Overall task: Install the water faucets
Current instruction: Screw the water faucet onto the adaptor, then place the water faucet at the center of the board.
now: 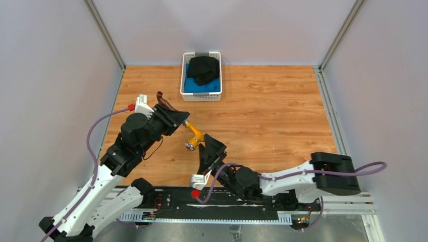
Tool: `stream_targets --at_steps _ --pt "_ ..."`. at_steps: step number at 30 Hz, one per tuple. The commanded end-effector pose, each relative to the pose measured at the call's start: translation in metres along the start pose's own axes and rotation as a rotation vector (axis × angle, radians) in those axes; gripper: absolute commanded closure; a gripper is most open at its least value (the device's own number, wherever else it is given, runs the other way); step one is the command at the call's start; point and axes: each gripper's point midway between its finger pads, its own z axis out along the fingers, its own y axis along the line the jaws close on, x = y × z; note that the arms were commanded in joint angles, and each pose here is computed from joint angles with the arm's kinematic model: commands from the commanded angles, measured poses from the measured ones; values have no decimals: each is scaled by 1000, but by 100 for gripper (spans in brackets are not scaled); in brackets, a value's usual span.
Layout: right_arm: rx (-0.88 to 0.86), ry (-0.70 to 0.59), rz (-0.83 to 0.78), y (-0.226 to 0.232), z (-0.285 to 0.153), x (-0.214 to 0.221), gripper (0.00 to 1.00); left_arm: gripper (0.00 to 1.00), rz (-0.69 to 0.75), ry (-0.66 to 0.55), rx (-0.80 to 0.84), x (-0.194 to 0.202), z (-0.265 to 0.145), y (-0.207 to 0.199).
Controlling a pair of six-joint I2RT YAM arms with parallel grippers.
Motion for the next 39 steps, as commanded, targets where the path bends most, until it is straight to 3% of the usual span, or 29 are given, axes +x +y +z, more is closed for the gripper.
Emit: stream_targets --at_steps 1,9,16,19,25,39 --pt "290 69 -71 -53 3 -5 33 100 -16 -12 63 -6 -5 -20" --pt "310 144 -7 -48 26 1 48 100 -10 0 71 -4 -6 -20" --pt "330 147 88 -51 26 3 99 100 -3 14 88 -1 -5 -23" --pt "342 140 176 -50 26 5 100 100 -4 24 92 1 -5 -23" --pt "381 74 506 -54 23 6 100 100 -17 26 116 2 -6 -26" --pt "196 -108 1143 -38 21 -14 100 100 -45 1 149 -1 -8 -28"
